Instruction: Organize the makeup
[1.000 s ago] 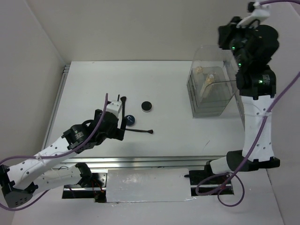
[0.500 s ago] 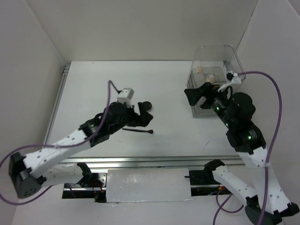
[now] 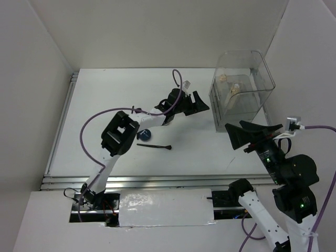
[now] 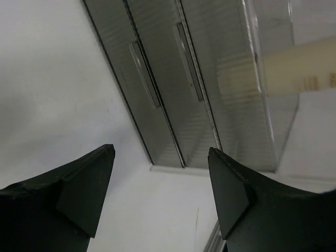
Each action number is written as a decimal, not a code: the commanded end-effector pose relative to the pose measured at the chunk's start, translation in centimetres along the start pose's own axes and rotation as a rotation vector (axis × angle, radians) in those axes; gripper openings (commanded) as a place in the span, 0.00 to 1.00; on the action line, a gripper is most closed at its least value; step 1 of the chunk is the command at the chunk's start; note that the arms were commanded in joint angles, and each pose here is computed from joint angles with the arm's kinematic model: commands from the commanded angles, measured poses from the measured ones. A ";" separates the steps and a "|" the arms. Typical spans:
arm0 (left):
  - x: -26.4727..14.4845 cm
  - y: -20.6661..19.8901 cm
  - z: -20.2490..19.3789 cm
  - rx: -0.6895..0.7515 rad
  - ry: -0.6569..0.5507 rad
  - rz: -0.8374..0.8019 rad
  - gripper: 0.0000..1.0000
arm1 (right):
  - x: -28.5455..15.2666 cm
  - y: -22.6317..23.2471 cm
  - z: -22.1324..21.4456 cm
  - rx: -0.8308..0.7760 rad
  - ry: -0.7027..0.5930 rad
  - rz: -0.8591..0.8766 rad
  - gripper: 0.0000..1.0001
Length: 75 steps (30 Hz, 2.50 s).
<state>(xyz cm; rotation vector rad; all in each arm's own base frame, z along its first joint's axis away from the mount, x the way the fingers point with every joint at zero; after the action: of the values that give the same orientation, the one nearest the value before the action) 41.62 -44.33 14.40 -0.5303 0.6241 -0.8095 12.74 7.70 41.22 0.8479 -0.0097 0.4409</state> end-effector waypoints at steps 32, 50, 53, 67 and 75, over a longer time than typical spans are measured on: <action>8.4 -0.2 4.6 -0.243 -0.160 -0.359 0.48 | -5.4 2.3 -1.9 -0.092 0.148 0.170 1.00; 10.0 -1.4 2.7 -0.267 -0.150 -0.362 0.49 | -5.9 2.7 -1.8 -0.098 0.152 0.186 1.00; 10.1 -1.6 2.3 -0.267 -0.151 -0.358 0.48 | -6.0 2.6 -1.8 -0.100 0.150 0.187 1.00; 10.4 -2.0 1.4 -0.291 -0.173 -0.369 0.43 | -5.8 2.2 -1.9 -0.102 0.145 0.185 1.00; 10.6 -1.7 0.6 -0.300 -0.173 -0.367 0.46 | -5.8 2.1 -1.9 -0.101 0.140 0.181 1.00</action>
<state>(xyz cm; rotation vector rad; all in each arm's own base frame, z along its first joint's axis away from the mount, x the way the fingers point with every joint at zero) 48.37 -52.25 13.02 -0.9839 0.5172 -0.9505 6.70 8.34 39.88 0.7250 0.0546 0.6535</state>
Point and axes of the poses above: each gripper's point midway between its finger pads, its own x axis out along the fingers, its own y axis along the line the jaws close on, z = x × y, the point moved 3 cm from there along -x, back along the fingers, and after that the axes turned 14 degrees about x, right-handed, at the moved point
